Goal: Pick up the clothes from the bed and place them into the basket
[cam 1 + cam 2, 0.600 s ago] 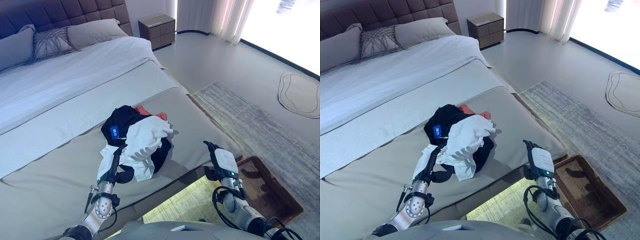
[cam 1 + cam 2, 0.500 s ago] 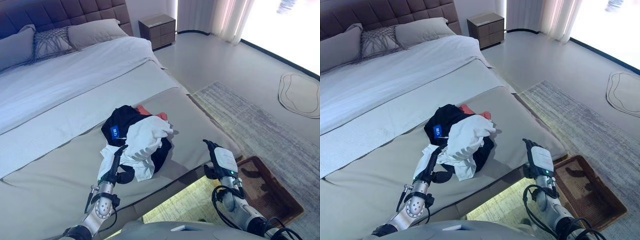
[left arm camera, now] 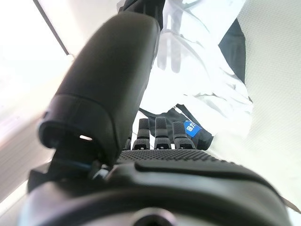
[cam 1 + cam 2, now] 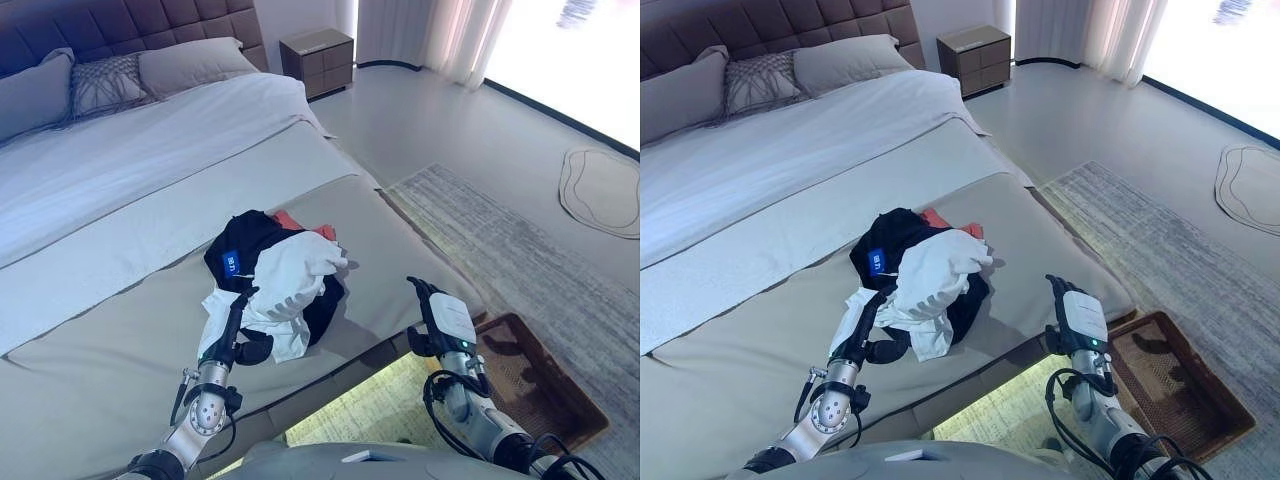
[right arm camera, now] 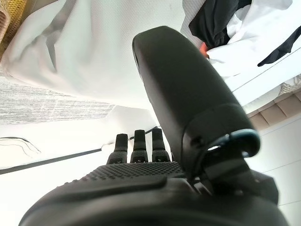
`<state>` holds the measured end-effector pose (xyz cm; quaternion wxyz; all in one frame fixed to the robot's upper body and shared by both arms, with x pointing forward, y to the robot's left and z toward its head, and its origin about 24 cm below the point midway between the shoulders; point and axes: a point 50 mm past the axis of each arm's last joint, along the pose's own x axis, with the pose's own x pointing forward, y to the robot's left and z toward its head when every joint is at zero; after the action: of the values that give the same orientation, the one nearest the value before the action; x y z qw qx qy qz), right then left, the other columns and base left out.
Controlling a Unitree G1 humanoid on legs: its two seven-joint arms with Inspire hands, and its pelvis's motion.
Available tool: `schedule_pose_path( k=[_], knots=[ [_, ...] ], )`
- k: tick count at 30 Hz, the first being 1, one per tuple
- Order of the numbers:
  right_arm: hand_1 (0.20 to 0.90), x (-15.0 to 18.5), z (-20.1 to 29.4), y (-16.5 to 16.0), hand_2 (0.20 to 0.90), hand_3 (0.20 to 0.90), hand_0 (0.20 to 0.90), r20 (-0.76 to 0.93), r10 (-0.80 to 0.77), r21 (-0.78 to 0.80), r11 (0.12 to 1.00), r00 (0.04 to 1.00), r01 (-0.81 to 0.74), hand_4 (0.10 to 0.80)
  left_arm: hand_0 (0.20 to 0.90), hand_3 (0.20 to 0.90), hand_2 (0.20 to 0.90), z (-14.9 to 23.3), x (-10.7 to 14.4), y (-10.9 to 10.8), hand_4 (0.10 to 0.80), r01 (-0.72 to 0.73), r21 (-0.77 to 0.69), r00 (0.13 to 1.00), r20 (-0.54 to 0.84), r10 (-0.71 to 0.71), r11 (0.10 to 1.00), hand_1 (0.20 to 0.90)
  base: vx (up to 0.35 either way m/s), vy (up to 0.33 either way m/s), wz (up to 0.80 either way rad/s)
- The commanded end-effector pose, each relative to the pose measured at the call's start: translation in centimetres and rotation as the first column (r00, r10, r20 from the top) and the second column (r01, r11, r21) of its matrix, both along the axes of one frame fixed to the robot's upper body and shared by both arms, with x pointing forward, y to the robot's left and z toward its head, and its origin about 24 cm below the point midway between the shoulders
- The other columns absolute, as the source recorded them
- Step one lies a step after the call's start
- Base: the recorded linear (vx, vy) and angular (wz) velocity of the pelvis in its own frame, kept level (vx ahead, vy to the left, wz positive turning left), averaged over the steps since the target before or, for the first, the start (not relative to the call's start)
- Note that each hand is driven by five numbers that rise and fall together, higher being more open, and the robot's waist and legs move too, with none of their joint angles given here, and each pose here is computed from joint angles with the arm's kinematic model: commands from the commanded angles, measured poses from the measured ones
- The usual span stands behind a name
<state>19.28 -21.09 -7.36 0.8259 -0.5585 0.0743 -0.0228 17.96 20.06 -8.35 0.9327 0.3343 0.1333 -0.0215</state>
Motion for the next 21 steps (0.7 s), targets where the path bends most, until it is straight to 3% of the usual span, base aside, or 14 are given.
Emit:
schedule_pose_path(
  k=[1,11,21],
  knots=[
    [0.9,3.8,3.4,1.2,0.9,0.9,0.9,0.233,0.001,0.045,0.999,0.972,-0.012,0.8,0.9,0.9,0.9,3.4,3.7,0.9,0.8,-0.003,-0.067,0.984,0.176,0.015,0.998,0.9,0.008,0.004,0.16],
    [0.9,4.3,3.5,1.6,0.9,0.9,0.9,0.184,0.005,0.069,0.997,0.983,-0.018,0.8,0.9,0.9,0.9,2.7,2.9,1.4,0.8,-0.068,-0.139,0.987,0.132,0.087,0.988,0.9,0.008,-0.005,0.1],
    [0.9,6.9,5.4,2.3,0.9,0.9,0.9,0.193,0.021,0.074,0.997,0.981,-0.036,0.8,0.9,0.9,0.9,3.6,2.9,2.0,0.8,-0.047,-0.068,0.982,0.179,0.059,0.997,0.9,0.016,0.002,0.14]
  ],
)
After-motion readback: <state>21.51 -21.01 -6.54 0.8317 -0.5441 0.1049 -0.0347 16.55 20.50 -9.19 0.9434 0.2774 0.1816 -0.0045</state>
